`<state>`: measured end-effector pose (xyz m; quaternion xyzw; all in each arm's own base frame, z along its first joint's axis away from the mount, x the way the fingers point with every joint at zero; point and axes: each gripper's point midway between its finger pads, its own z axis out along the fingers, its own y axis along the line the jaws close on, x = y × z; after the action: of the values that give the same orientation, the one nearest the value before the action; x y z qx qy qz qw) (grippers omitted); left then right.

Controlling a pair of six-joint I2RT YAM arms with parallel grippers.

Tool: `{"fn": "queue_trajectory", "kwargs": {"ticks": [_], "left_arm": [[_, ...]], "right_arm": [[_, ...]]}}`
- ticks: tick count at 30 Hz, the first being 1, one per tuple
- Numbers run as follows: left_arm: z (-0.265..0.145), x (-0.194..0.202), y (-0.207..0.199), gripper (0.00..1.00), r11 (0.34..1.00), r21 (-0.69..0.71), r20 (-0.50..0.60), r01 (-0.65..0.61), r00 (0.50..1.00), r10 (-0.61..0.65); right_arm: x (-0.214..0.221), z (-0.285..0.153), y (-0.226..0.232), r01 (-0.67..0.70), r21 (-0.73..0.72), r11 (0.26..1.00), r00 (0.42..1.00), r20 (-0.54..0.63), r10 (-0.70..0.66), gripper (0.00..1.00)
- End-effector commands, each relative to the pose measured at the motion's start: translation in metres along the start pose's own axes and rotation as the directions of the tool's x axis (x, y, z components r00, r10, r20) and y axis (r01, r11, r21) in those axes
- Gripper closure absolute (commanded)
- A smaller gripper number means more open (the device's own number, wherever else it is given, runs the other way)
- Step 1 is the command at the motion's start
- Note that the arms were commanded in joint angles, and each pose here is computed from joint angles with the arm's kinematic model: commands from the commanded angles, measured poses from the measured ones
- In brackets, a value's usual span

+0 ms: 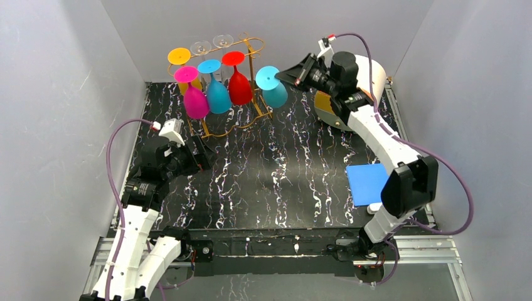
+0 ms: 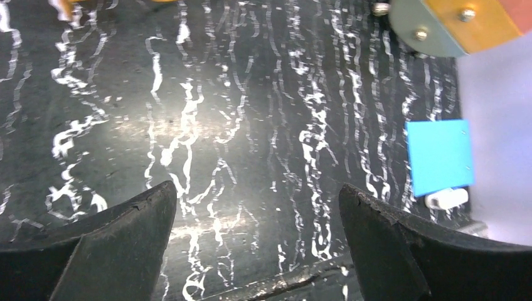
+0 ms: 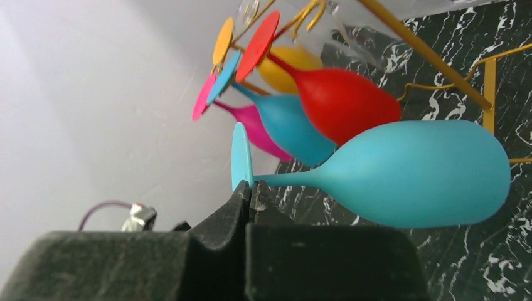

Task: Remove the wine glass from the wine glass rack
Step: Place the wine glass at the center of the board.

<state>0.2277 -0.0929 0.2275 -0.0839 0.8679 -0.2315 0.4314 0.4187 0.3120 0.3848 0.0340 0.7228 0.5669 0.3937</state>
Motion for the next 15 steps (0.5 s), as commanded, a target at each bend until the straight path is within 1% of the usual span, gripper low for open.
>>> {"fn": "queue_trajectory", "kwargs": {"ticks": [1, 2, 4, 6, 8, 10, 13, 15], "left_arm": [[-0.007, -0.005, -0.042, 0.02, 0.975, 0.223, 0.008, -0.017, 1.0, 0.016], [-0.008, -0.006, -0.05, 0.02, 0.962, 0.272, 0.012, -0.003, 1.0, 0.0], [-0.007, -0.012, -0.067, 0.02, 0.931, 0.36, 0.025, 0.064, 0.997, -0.078], [-0.008, -0.018, -0.083, 0.02, 0.875, 0.464, 0.039, 0.139, 0.984, -0.176], [-0.011, -0.025, -0.094, 0.02, 0.818, 0.549, 0.061, 0.173, 0.968, -0.245], [-0.011, -0.025, -0.098, 0.03, 0.79, 0.581, 0.052, 0.196, 0.96, -0.276], [-0.011, -0.011, -0.101, 0.04, 0.774, 0.601, 0.004, 0.199, 0.968, -0.251], [-0.007, -0.002, -0.1, 0.04, 0.764, 0.602, -0.031, 0.232, 0.963, -0.268]], "right_arm": [[0.013, -0.035, 0.042, 0.179, -0.201, 0.963, 0.984, 0.03, -0.177, 0.99], [0.023, -0.042, 0.043, 0.202, -0.224, 0.953, 0.979, 0.012, -0.205, 0.99], [0.039, -0.053, 0.037, 0.227, -0.235, 0.945, 0.971, -0.014, -0.237, 0.99], [0.053, -0.063, 0.03, 0.288, -0.242, 0.926, 0.953, -0.019, -0.301, 0.99], [0.068, -0.073, 0.027, 0.338, -0.267, 0.903, 0.935, -0.018, -0.355, 0.99], [0.079, -0.083, 0.026, 0.353, -0.284, 0.892, 0.928, -0.019, -0.373, 0.99], [0.096, -0.095, 0.035, 0.362, -0.327, 0.873, 0.919, -0.029, -0.392, 0.99], [0.11, -0.102, 0.045, 0.375, -0.356, 0.856, 0.91, -0.033, -0.412, 0.99]]}}
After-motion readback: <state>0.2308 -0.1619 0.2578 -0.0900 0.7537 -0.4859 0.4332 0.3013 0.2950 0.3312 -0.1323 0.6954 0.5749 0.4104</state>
